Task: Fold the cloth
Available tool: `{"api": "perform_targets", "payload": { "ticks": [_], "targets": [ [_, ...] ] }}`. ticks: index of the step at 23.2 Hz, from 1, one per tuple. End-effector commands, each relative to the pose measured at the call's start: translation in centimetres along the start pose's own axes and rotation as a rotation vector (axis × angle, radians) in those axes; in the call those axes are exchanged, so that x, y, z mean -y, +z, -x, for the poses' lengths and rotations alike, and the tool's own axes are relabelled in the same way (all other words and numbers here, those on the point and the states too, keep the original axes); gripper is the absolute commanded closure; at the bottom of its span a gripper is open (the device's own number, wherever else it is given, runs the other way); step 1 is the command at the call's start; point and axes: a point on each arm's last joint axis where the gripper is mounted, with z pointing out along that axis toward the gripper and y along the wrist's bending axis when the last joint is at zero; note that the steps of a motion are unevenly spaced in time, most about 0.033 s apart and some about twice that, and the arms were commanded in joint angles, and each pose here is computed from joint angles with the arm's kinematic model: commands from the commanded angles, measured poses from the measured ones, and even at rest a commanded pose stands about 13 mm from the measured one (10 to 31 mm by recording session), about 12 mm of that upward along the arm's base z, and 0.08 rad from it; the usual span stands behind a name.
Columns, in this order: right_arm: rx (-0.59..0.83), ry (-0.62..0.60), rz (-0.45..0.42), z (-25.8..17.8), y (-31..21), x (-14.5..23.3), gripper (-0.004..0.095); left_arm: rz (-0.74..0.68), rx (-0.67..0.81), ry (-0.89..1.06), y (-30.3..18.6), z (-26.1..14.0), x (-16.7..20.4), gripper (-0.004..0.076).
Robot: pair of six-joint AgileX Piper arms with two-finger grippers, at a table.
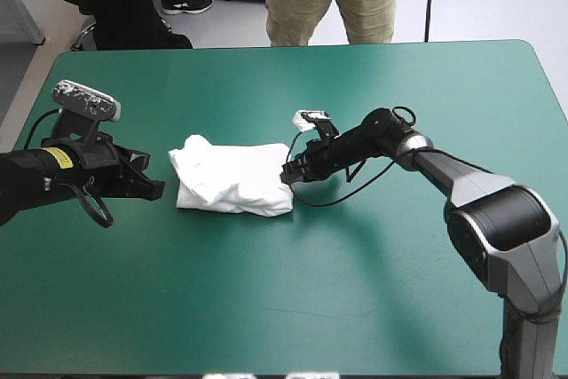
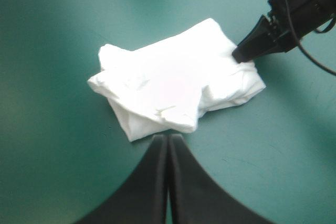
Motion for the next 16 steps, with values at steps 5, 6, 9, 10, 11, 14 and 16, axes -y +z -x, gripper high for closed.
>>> {"api": "perform_targets", "payload": {
  "ticks": [5,6,9,10,11,14,16],
  "targets": [
    [-0.045,-0.090,-0.385,0.3,-11.4,0.3,0.0903,-0.007,0.060,-0.011,-1.0,0.5,0.2,0.0741],
    [-0.057,-0.074,-0.433,0.1,-12.7,0.6,0.0903,-0.007,0.057,-0.011,-1.0,0.5,0.2,0.0741],
    [-0.158,0.023,-0.659,-1.9,-18.3,2.8,0.0907,-0.016,0.024,-0.011,-1.0,0.2,0.3,0.0741],
    [-0.181,0.056,-0.715,-2.4,-19.7,3.3,0.0907,-0.019,0.012,-0.009,-1.0,0.1,0.3,0.0741],
    [-0.206,0.122,-0.801,-3.5,-22.2,4.3,0.0907,-0.023,-0.007,-0.007,-1.0,-0.1,0.4,0.0741],
    [-0.205,0.265,-0.911,-5.7,-27.0,6.4,0.0907,-0.028,-0.027,-0.007,-1.0,-0.3,0.4,0.0741],
    [-0.213,0.398,-0.913,-8.3,-28.7,8.5,0.0907,-0.031,-0.039,-0.007,-1.0,-0.4,0.4,0.0741]
  ]
}}
